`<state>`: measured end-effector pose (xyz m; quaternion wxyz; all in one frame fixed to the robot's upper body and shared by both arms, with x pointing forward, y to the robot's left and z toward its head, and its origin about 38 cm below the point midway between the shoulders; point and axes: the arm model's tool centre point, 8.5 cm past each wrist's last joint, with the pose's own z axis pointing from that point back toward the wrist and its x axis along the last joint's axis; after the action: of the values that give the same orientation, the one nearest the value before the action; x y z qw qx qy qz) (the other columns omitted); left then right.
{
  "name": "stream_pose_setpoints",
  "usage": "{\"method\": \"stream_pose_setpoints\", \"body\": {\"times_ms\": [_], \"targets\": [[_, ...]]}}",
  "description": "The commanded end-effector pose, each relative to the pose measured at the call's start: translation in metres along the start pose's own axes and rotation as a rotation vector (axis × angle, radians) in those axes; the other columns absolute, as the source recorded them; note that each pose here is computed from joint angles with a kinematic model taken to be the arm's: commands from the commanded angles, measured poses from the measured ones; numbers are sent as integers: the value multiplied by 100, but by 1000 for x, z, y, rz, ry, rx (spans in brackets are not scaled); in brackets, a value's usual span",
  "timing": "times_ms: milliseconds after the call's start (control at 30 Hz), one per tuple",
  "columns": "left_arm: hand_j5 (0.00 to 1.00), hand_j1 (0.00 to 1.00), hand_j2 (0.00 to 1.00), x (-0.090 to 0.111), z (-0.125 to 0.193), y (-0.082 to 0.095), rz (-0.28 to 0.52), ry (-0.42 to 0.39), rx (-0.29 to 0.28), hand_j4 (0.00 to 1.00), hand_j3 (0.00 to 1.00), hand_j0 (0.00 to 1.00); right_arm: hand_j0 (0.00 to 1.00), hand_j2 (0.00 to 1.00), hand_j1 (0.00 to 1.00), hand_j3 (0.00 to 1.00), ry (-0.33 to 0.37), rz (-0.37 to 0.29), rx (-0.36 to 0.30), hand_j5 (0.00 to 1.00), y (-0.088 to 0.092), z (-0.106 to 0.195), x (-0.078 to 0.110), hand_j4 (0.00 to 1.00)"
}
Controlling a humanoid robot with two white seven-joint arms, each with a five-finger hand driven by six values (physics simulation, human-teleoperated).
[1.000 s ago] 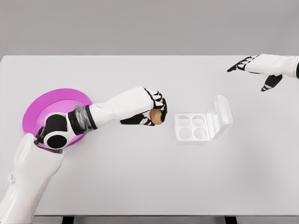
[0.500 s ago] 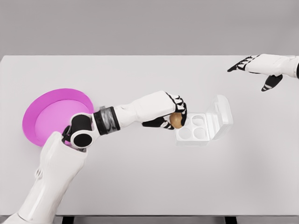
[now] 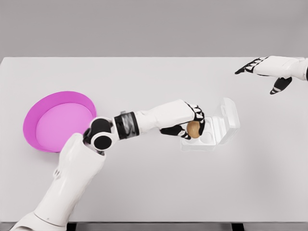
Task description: Pack egg into the box and close the box lid
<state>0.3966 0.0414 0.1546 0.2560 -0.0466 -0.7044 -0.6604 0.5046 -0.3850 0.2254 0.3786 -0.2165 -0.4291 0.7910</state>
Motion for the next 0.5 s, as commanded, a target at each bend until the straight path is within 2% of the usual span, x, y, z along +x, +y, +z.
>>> {"method": "stream_pose_setpoints", "body": {"times_ms": [0, 467], "targets": [[33, 33, 33, -3, -3, -4, 19, 4, -6, 33, 33, 33, 100, 100, 100, 100, 2, -4, -5, 100, -1, 1, -1, 100], [34, 34, 34, -18, -9, -9, 58, 31, -31, 34, 34, 34, 100, 100, 100, 100, -3, -1, -4, 100, -1, -2, 1, 100]]}}
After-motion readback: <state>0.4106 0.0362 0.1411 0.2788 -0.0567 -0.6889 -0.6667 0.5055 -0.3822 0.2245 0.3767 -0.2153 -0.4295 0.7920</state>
